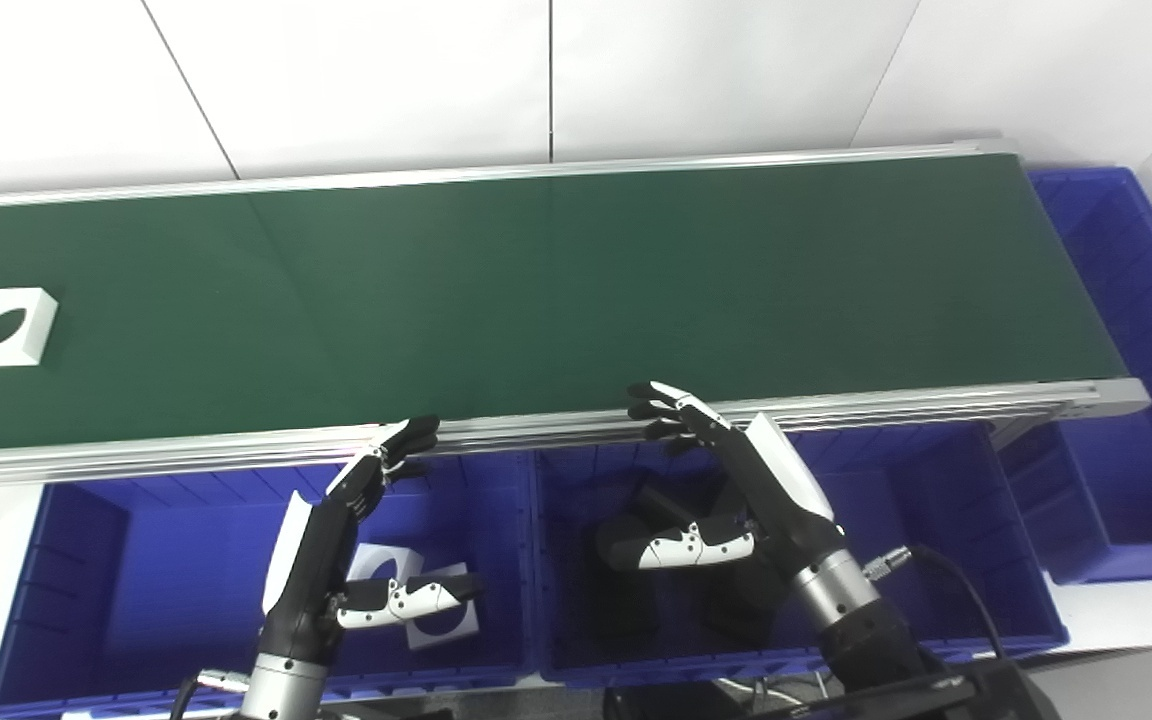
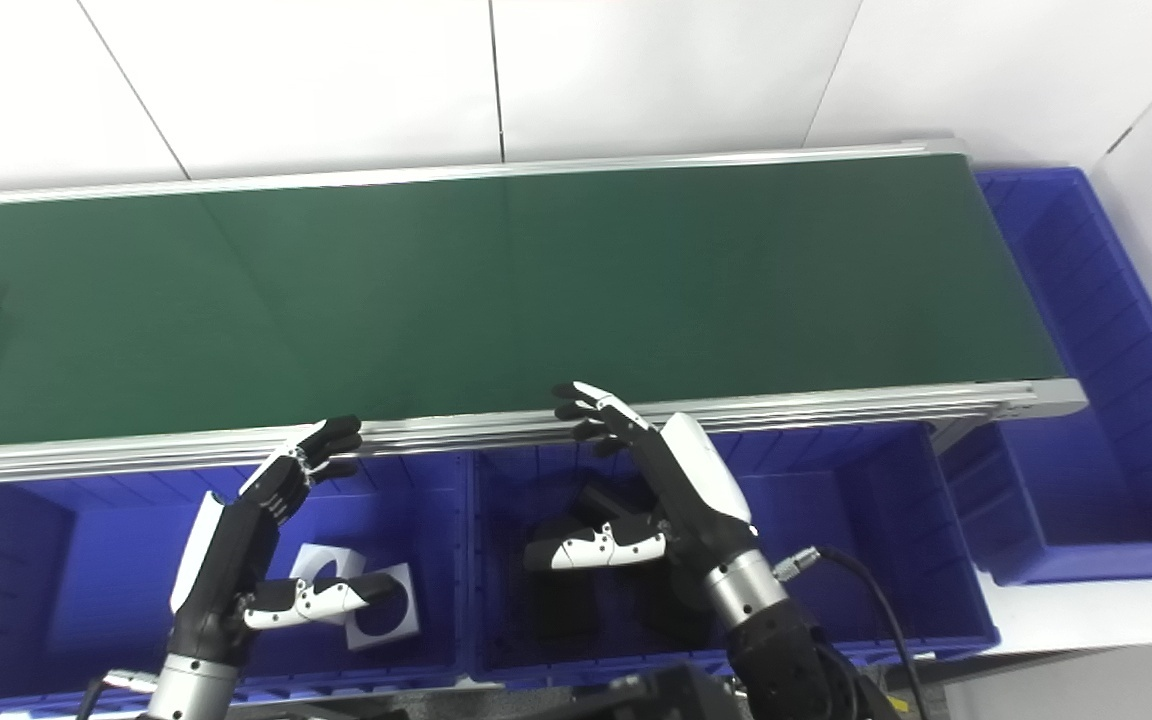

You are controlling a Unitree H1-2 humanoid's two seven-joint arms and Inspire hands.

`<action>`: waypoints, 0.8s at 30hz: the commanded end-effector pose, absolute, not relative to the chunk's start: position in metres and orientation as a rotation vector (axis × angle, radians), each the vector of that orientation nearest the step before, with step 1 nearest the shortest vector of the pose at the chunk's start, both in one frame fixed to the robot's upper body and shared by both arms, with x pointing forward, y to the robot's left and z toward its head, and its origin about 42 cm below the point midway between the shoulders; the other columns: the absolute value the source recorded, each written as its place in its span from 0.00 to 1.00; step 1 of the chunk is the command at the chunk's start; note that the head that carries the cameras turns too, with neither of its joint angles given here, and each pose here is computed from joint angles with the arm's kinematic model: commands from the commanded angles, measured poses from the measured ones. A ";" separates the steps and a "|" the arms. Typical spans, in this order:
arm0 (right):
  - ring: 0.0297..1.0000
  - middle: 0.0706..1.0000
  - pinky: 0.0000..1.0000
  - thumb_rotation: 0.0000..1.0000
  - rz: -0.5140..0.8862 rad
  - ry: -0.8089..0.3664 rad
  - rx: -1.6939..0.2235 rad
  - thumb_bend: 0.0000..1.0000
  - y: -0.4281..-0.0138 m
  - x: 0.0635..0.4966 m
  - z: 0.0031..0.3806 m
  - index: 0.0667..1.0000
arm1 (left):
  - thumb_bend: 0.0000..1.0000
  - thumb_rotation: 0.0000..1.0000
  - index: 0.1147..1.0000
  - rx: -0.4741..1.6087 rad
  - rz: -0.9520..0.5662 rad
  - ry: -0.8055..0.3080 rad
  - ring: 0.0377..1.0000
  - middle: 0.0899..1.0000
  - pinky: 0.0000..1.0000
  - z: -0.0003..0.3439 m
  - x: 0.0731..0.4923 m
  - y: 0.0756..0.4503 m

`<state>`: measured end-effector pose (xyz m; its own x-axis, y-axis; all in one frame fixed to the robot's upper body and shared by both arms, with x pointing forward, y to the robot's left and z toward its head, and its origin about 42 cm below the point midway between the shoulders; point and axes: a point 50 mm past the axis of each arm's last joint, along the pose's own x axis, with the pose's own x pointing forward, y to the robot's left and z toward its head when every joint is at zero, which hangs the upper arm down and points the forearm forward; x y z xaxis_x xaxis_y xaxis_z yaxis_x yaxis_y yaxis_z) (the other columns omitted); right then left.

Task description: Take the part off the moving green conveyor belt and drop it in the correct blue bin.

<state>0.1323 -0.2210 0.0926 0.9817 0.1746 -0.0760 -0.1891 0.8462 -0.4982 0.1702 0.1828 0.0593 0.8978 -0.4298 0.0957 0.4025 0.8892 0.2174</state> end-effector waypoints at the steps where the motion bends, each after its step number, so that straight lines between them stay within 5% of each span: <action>1: 0.73 0.78 0.66 0.30 0.197 -0.038 -0.523 0.93 -0.219 0.131 0.102 0.84 | 0.86 0.27 0.80 0.182 -0.429 -0.209 0.83 0.85 0.75 0.067 0.172 0.182; 12: 0.71 0.76 0.62 0.22 0.210 -0.064 -0.510 0.91 -0.222 0.127 0.094 0.83 | 0.89 0.29 0.78 0.166 -0.369 -0.220 0.80 0.81 0.72 0.069 0.168 0.177; 24: 0.74 0.76 0.63 0.18 0.210 -0.035 -0.499 0.92 -0.227 0.125 0.088 0.82 | 0.96 0.32 0.75 0.227 -0.330 -0.352 0.78 0.79 0.70 0.104 0.193 0.187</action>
